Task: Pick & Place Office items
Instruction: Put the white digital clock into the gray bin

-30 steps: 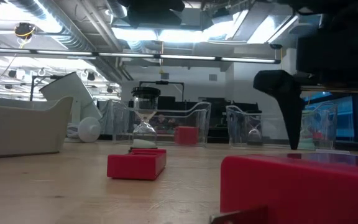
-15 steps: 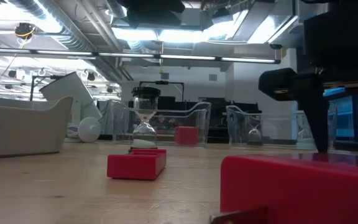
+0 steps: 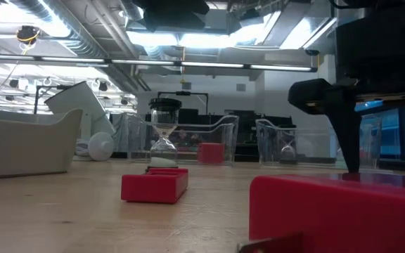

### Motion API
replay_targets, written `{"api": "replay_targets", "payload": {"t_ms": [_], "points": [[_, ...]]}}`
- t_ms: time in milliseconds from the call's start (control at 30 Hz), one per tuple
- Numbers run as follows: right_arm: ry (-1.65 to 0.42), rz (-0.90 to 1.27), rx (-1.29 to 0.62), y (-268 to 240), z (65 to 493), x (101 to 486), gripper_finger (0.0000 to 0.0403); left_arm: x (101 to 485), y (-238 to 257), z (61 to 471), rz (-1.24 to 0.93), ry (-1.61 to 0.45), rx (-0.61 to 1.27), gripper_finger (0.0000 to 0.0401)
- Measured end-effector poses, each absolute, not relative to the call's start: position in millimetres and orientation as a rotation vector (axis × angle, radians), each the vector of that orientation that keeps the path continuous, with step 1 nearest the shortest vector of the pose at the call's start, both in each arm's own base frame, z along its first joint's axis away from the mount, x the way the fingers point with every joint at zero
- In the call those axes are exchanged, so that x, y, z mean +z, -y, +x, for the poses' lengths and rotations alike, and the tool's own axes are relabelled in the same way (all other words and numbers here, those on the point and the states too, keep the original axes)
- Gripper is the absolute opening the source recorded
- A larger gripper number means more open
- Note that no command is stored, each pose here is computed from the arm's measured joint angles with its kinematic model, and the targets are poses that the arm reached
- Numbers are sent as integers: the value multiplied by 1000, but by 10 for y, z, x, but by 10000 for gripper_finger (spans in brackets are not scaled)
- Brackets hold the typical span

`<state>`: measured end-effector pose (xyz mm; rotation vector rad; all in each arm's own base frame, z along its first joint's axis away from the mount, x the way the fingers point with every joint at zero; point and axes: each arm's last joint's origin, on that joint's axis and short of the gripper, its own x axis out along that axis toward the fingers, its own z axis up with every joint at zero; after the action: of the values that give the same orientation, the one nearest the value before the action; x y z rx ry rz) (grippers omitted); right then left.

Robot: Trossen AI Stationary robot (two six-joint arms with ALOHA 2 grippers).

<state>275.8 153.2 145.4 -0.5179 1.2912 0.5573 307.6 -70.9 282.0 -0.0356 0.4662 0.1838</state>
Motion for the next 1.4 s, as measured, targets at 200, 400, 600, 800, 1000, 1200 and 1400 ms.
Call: {"api": "replay_targets", "payload": {"t_ms": [200,400,600,800,1000,1200,1400], "points": [[-1280,-592,614,-1508,2761,1452,257,2820,709,3076,-34,-466,183,196],[-1298,-609,620,-1428,2751,1400,258,2820,709,3076,-34,-466,183,196],[-1319,-579,627,-1368,2706,1329,258,2820,709,3076,-10,-469,177,196],[-1308,-572,632,-1375,2711,1327,221,2820,707,3076,0,-470,175,196],[-1320,-542,608,-1375,2707,1324,152,2820,706,3077,1,-470,175,196],[-1332,-436,500,-1359,2687,1385,152,2820,706,3077,26,-472,170,196],[-1198,-368,304,-1287,2639,1772,152,2820,706,3077,30,-472,169,196]]}}
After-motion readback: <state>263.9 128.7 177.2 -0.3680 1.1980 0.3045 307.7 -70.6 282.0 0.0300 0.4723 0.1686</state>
